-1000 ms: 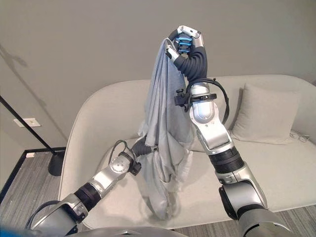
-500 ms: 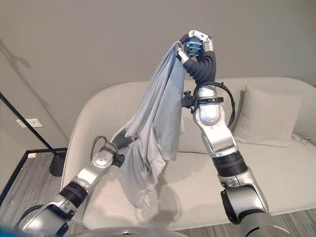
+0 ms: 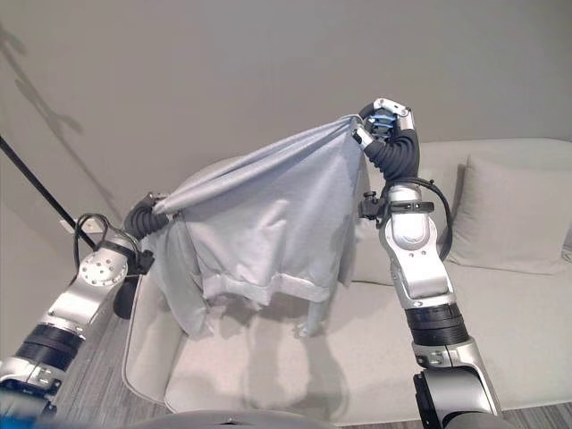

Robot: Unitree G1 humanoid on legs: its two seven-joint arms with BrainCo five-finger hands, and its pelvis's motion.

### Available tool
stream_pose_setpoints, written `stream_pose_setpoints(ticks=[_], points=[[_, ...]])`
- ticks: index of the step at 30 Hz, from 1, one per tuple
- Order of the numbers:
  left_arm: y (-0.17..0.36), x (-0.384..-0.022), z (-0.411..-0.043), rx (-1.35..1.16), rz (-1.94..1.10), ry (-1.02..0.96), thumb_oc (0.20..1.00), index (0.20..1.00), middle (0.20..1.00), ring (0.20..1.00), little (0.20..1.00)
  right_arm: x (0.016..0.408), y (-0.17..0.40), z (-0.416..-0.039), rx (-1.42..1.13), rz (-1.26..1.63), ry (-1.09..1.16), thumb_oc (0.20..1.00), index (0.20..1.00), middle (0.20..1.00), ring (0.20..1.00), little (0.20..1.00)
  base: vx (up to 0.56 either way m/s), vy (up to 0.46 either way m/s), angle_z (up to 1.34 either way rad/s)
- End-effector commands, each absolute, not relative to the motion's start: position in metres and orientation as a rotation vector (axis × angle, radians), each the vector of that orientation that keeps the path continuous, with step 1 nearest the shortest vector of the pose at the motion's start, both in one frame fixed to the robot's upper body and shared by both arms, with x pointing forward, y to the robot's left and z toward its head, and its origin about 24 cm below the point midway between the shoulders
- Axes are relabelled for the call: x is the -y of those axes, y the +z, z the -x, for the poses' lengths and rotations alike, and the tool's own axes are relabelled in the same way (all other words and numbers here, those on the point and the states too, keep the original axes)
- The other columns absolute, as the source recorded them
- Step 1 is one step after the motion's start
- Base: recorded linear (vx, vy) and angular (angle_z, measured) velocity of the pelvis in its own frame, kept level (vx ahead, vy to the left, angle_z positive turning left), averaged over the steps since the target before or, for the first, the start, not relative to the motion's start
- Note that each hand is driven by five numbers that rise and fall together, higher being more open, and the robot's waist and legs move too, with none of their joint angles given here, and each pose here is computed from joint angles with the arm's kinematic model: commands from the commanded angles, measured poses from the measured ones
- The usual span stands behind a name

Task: Hang the clothes on the sofa on the clothes rack.

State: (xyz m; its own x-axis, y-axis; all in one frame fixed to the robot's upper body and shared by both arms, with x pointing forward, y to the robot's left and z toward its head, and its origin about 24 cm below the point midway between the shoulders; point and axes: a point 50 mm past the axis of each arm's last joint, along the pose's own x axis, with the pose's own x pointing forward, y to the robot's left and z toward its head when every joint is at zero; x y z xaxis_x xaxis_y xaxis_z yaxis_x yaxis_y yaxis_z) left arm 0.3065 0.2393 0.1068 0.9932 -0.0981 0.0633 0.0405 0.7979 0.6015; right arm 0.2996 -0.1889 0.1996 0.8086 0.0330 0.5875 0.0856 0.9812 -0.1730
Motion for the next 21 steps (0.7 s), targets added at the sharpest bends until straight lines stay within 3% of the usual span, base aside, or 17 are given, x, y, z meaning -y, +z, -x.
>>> stream_pose_setpoints(ticks=[1, 11, 21], points=[[0.159, -0.262, -0.32, 0.272, -0.719, 0.046, 0.2, 0.2, 0.2, 0.2, 0.2, 0.19, 0.21, -0.291, 0.718, 0.155, -0.007, 0.2, 0.2, 0.2, 0.2, 0.2, 0.0, -0.034, 0.17], [0.229, -0.285, -0.327, 0.439, -0.863, 0.199, 0.2, 0.2, 0.2, 0.2, 0.2, 0.158, 0.182, -0.296, 0.61, 0.141, 0.183, 0.2, 0.2, 0.2, 0.2, 0.2, -0.02, -0.049, 0.09], [0.27, -0.291, -0.322, 0.565, -0.909, 0.298, 0.2, 0.2, 0.2, 0.2, 0.2, 0.146, 0.192, -0.301, 0.643, 0.134, 0.241, 0.2, 0.2, 0.2, 0.2, 0.2, -0.06, -0.019, 0.09]])
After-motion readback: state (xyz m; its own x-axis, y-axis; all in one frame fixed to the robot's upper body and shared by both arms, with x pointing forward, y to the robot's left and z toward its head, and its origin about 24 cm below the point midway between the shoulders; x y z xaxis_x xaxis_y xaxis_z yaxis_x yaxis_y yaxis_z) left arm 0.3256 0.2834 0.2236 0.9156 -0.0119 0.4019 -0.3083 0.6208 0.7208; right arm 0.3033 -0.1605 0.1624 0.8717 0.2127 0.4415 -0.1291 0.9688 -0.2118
